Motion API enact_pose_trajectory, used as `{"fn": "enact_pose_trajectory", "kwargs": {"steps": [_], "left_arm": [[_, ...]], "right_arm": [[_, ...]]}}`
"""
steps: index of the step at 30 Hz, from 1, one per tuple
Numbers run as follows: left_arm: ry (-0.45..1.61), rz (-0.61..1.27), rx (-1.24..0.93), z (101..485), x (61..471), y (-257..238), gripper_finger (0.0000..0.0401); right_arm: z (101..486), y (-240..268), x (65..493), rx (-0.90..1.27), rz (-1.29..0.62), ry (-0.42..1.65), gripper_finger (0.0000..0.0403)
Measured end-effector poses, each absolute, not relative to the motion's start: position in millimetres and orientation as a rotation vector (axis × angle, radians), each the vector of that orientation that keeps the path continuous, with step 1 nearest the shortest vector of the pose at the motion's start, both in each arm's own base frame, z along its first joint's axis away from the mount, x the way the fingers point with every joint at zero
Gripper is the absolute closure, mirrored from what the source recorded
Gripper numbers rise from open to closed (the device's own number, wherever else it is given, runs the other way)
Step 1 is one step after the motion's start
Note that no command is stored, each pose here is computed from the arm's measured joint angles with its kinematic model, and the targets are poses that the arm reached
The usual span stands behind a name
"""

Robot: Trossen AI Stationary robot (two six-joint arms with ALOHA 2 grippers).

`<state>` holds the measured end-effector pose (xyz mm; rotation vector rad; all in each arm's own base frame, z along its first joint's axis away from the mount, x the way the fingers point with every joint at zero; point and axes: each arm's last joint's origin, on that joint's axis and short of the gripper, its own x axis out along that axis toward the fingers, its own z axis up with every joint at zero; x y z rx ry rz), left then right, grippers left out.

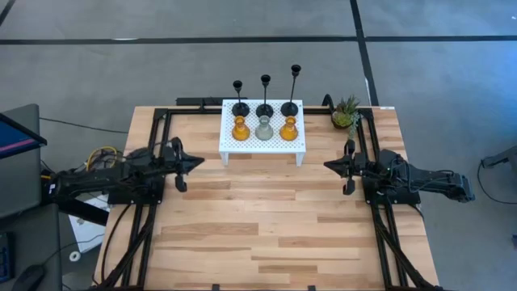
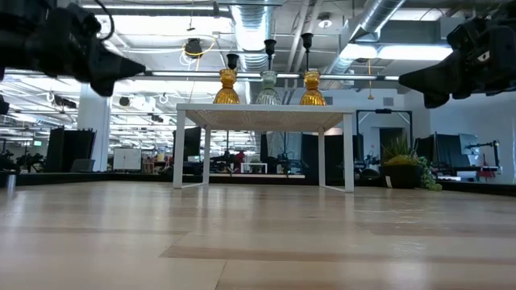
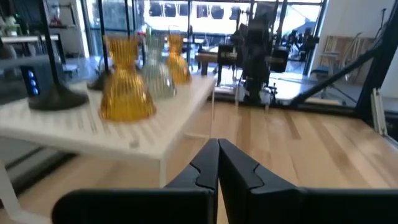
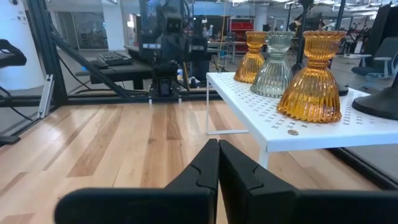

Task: Pick & Place candle stick holders
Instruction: Return to Home Position

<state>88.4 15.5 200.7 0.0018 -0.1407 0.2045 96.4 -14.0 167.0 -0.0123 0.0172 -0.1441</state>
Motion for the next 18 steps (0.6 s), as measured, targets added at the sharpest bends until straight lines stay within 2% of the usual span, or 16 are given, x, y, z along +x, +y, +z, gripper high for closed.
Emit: {"fn": "enact_pose_trajectory", "kwargs": {"steps": [10,18], "left_arm": [[-0.131,0.202,-0.027,177.3,95.1,16.5,0.0394],[-0.110,0.187,-0.036,175.4,96.1,16.2,0.0394]], "right_arm": [[167.0,-14.0,96.4,-0.035,-0.144,0.019,0.0403],[167.0,-14.0,96.4,-0.025,-0.144,0.018,0.0403]]}}
